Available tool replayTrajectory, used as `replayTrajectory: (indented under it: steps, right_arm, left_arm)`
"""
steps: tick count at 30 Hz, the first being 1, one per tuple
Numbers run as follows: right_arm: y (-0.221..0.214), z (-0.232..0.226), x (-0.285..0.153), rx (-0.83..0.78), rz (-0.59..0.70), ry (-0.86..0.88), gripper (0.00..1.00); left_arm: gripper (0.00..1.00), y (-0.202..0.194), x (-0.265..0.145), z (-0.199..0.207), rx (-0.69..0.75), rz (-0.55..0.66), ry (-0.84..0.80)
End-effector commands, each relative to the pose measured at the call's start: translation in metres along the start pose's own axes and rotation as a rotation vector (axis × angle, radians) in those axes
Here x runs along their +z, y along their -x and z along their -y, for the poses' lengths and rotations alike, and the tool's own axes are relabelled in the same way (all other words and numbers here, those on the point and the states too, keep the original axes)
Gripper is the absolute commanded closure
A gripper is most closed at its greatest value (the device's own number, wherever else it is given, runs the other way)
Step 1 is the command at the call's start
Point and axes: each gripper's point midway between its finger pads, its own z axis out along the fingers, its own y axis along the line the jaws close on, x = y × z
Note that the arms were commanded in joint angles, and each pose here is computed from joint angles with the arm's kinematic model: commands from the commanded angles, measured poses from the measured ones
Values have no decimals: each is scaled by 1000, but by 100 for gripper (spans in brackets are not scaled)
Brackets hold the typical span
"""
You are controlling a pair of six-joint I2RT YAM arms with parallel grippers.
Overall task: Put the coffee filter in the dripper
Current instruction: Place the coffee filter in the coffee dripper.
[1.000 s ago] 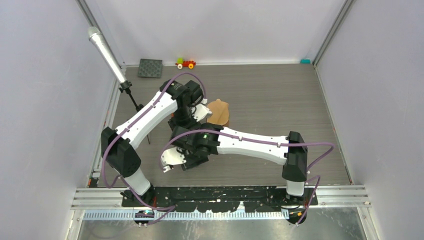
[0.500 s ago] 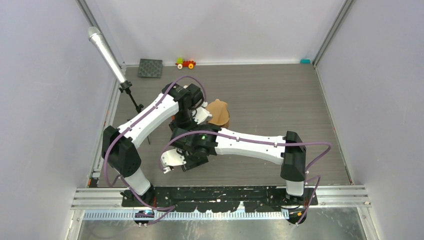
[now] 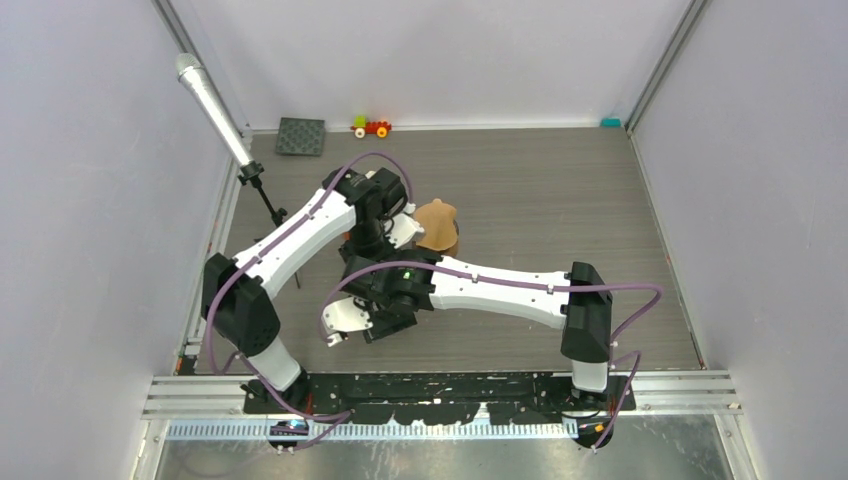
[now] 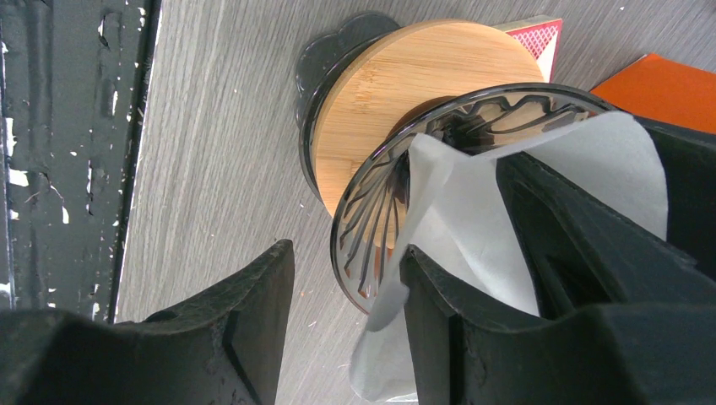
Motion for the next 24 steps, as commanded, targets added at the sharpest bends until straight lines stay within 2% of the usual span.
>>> replayTrajectory:
  steps: [1, 11, 24]
  right_arm:
    - [4, 3, 2, 17, 18, -7, 46]
    - [4, 2, 2, 20, 19, -4, 46]
    - [4, 0, 4, 18, 20, 3, 46]
  left_arm:
    - [50, 5, -17, 1, 11, 106, 34]
    - [49, 2, -16, -1, 12, 152, 72]
    - [48, 8, -16, -6, 28, 280, 125]
